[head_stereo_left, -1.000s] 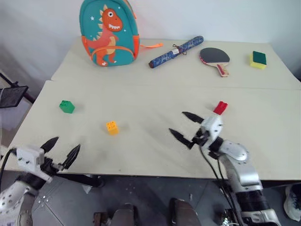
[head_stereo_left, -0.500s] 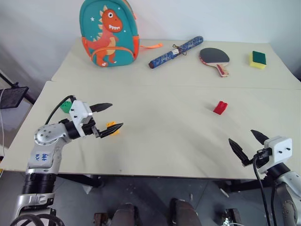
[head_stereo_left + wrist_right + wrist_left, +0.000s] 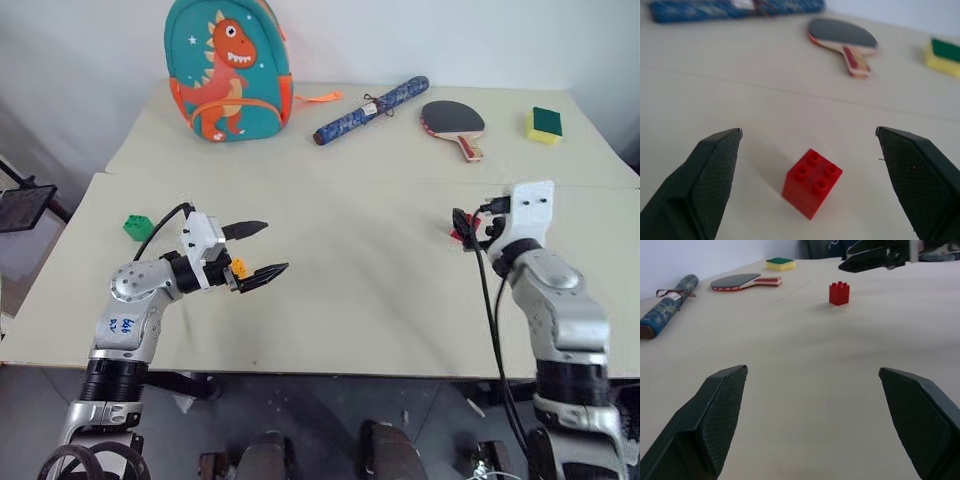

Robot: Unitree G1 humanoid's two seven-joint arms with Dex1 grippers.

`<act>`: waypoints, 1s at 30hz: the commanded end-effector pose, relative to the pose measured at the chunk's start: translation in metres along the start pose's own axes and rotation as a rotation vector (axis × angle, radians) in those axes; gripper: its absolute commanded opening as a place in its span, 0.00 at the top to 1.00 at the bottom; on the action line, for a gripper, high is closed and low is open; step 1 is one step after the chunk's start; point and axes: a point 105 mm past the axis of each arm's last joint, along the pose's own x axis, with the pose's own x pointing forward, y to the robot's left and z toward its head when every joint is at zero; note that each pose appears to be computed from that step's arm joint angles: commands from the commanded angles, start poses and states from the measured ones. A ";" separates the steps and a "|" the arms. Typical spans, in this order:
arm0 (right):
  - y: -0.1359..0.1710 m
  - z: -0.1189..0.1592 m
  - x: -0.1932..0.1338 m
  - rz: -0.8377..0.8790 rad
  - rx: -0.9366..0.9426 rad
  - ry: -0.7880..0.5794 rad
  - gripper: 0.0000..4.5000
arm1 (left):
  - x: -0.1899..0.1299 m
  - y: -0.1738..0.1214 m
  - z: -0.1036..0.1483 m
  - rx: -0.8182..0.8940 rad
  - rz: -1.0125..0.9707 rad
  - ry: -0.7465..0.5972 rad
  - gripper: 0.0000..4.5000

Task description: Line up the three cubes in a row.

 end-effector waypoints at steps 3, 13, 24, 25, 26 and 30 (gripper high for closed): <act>-0.006 -0.009 0.023 -0.163 0.049 0.034 0.00 | 0.000 -0.002 0.012 0.044 0.018 -0.027 0.00; 0.008 -0.017 0.021 -0.276 0.177 0.057 0.48 | -0.009 0.001 0.015 0.060 0.071 -0.028 0.00; 0.116 -0.011 -0.083 1.414 -0.398 -0.098 0.66 | -0.026 0.002 0.007 0.051 0.102 0.011 0.00; 0.114 -0.018 -0.086 1.476 -0.419 -0.068 0.66 | -0.026 0.002 0.007 0.049 0.103 0.010 0.00; 0.115 -0.020 -0.083 1.498 -0.418 -0.055 0.66 | -0.026 0.001 0.007 0.050 0.105 0.009 0.00; 0.123 -0.018 -0.073 1.538 -0.392 -0.107 0.66 | -0.026 -0.002 0.008 0.046 0.108 0.004 0.00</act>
